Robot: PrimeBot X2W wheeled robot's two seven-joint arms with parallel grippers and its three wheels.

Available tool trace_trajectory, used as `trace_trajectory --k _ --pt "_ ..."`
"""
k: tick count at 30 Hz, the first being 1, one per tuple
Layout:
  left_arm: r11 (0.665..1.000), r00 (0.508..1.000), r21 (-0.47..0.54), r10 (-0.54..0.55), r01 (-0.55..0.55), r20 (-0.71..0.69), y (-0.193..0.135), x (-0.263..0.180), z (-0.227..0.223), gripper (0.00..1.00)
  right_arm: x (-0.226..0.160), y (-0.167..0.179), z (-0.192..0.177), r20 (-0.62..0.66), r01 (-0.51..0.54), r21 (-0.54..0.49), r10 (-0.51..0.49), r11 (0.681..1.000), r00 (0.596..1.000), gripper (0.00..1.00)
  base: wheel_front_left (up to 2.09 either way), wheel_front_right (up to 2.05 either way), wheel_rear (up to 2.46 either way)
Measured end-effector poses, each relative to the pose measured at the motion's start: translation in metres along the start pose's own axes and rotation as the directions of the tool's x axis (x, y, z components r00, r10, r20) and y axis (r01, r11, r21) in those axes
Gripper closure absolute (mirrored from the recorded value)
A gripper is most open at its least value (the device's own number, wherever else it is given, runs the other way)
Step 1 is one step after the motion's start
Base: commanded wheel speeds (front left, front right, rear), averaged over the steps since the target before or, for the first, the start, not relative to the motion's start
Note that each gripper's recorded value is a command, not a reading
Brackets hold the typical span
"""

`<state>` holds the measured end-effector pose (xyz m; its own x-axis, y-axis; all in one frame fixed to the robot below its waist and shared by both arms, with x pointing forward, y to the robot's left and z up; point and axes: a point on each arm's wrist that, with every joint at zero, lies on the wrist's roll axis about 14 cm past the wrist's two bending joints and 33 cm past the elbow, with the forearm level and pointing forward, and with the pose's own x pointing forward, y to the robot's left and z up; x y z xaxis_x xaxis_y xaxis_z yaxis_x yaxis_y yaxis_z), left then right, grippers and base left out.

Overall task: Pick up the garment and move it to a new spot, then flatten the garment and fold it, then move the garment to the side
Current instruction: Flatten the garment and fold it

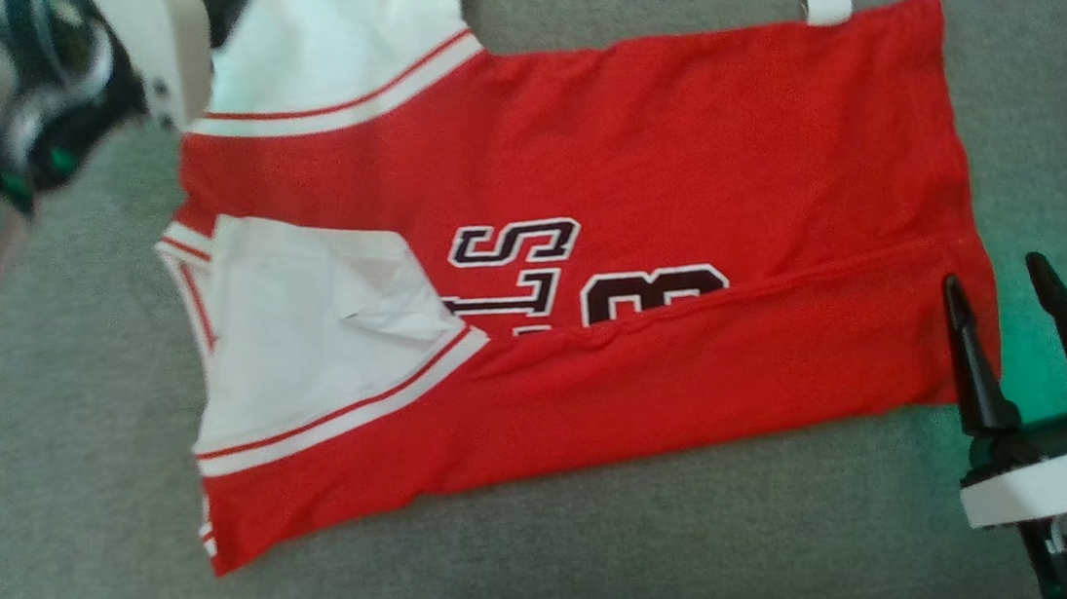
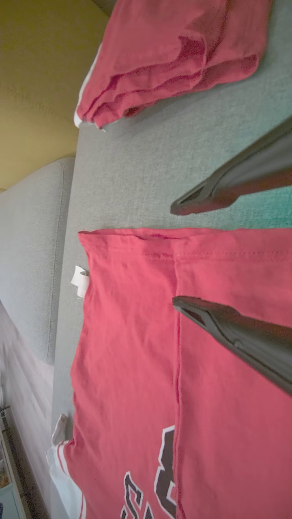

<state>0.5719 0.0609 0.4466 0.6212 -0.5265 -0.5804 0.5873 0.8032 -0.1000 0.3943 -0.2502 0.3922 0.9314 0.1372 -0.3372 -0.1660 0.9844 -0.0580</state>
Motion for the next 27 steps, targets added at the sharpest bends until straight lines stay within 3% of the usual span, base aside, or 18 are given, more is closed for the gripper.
trace_trajectory --k 10,20,22,23,24,25,27 --pt "1.0 0.96 -0.005 -0.01 0.009 -0.279 0.009 0.056 -0.045 0.0 -0.014 -0.005 -0.022 -0.061 0.059 0.028 -0.057 0.998 0.996 0.0 0.0 0.0 0.0" --pt "0.999 0.954 0.01 0.039 -0.037 -0.298 0.023 0.061 -0.049 0.01 -0.018 -0.013 -0.017 -0.052 0.081 0.014 -0.08 0.997 0.995 0.0 0.0 0.0 0.0" --pt "0.999 0.955 0.006 0.043 -0.043 -0.295 0.024 0.063 -0.048 0.32 -0.018 -0.013 -0.018 -0.056 0.081 0.014 -0.08 0.997 0.995 0.0 0.0 0.0 0.0" --pt "0.999 0.956 0.005 0.043 -0.043 -0.29 0.024 0.064 -0.047 0.54 -0.018 -0.013 -0.019 -0.057 0.082 0.013 -0.081 0.997 0.995 0.0 0.0 0.0 0.0" --pt "0.999 0.958 0.004 0.041 -0.042 -0.283 0.024 0.065 -0.047 0.84 -0.018 -0.013 -0.019 -0.059 0.082 0.013 -0.081 0.997 0.995 0.0 0.0 0.0 0.0" --pt "0.999 0.959 0.002 0.042 -0.043 -0.282 0.024 0.065 -0.047 1.0 -0.018 -0.014 -0.02 -0.06 0.082 0.012 -0.081 0.997 0.995 0.0 0.0 0.0 0.0" --pt "0.999 0.958 0.002 0.044 -0.045 -0.284 0.025 0.065 -0.047 1.0 -0.017 -0.014 -0.019 -0.06 0.079 0.008 -0.078 0.997 0.995 0.0 0.0 0.0 0.0"
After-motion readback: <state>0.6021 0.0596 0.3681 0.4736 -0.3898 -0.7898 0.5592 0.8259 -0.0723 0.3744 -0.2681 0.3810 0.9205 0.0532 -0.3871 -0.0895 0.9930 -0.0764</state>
